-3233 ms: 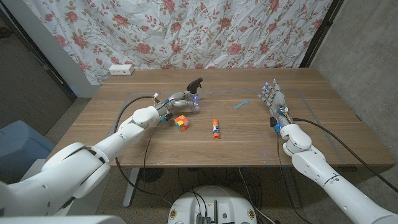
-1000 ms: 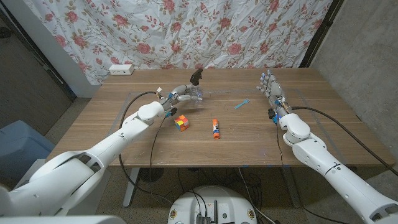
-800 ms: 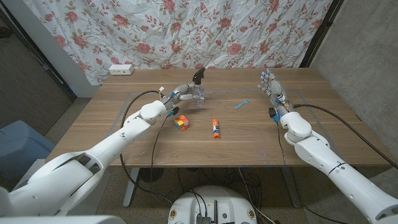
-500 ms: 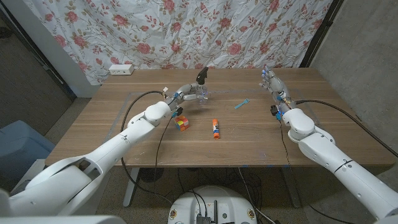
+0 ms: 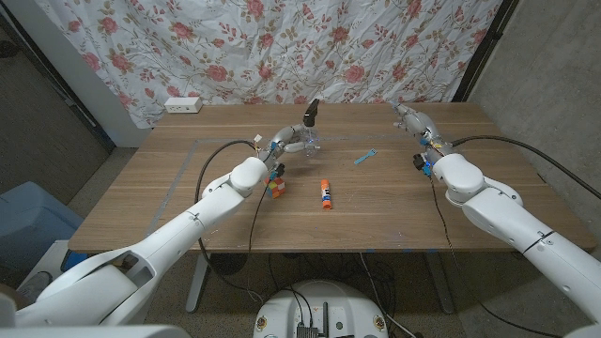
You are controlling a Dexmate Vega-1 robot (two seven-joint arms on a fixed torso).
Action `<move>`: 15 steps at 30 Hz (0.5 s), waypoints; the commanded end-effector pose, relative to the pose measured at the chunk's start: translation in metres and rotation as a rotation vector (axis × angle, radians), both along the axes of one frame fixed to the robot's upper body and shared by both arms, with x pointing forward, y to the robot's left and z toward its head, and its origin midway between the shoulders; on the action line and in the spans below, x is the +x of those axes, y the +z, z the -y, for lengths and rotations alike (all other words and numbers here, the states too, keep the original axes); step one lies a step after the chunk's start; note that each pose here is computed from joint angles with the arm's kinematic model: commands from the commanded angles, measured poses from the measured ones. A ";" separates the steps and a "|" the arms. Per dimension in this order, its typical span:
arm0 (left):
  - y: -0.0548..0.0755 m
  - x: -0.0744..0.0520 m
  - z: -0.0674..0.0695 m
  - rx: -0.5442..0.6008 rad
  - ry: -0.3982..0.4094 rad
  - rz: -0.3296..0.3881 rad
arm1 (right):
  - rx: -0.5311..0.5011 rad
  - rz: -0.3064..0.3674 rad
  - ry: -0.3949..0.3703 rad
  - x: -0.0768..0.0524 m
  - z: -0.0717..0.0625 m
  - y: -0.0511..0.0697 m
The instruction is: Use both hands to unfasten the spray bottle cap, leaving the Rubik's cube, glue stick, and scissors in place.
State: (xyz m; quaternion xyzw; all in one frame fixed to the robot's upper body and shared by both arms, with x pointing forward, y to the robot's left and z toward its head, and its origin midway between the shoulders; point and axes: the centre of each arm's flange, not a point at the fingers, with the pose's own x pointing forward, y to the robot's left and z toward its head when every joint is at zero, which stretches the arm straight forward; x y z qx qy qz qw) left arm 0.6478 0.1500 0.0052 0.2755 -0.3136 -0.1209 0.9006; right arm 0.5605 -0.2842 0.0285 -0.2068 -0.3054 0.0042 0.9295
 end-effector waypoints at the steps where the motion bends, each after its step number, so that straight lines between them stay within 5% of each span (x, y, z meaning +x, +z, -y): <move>1: -0.001 -0.013 0.020 -0.036 0.055 0.034 | -0.096 0.021 -0.056 -0.020 -0.003 0.017; 15: -0.001 -0.016 0.033 -0.092 0.155 0.083 | -0.249 -0.009 -0.153 -0.031 -0.027 0.046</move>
